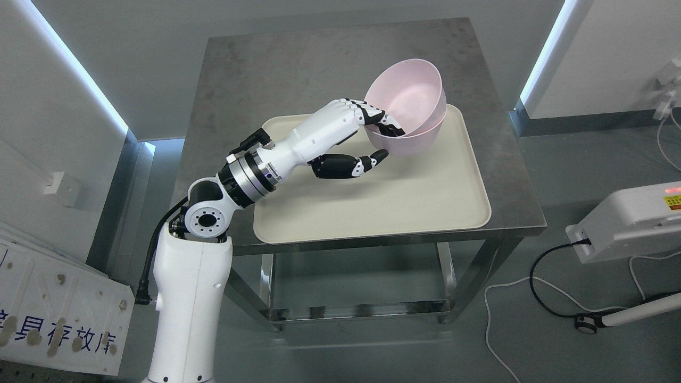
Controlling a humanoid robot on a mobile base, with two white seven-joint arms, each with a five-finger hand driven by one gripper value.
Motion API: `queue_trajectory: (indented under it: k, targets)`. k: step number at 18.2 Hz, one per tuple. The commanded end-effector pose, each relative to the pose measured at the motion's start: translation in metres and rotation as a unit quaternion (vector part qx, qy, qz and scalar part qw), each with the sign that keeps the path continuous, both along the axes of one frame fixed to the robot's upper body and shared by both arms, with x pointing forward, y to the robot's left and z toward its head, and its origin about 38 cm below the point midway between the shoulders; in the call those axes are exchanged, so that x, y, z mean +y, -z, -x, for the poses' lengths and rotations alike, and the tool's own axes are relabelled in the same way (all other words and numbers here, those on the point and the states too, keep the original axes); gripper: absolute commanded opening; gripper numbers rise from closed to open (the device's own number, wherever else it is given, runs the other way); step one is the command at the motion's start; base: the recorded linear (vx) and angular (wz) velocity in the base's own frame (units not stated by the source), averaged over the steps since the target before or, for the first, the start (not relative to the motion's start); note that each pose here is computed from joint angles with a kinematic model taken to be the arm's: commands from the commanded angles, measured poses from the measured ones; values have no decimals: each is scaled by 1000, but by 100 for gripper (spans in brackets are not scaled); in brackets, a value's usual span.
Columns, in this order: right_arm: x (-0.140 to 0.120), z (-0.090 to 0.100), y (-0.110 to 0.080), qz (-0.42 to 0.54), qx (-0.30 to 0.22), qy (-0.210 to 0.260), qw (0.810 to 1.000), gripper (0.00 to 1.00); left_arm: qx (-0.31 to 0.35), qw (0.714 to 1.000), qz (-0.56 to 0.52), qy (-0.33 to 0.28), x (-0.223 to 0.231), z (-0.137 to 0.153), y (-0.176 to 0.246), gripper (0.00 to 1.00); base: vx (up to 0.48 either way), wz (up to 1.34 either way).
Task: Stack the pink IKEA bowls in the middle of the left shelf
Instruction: 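Carry the stacked bowls in the left hand while turning to the bin shelf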
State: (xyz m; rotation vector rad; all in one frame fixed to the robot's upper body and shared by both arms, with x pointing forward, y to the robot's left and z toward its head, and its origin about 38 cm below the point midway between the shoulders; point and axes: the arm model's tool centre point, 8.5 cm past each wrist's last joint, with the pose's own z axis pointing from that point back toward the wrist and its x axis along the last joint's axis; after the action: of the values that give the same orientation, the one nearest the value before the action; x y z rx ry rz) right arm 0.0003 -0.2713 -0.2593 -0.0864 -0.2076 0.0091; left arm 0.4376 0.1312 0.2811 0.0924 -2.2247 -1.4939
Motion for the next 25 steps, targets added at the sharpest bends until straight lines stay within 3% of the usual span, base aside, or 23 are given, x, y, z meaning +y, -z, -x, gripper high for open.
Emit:
queue_trajectory:
  k: [1, 12, 25]
  targets:
    - [-11, -6, -1, 9, -9, 2, 1000, 100, -26, 999, 29, -17, 28, 17, -7, 10, -20, -18]
    - [-11, -6, -1, 9, -9, 2, 1000, 100, -51, 997, 46, -23, 43, 25, -11, 11, -221, 51]
    - [-11, -6, -1, 9, -9, 2, 1000, 100, -59, 997, 39, 12, 21, 32, -14, 12, -457, -56]
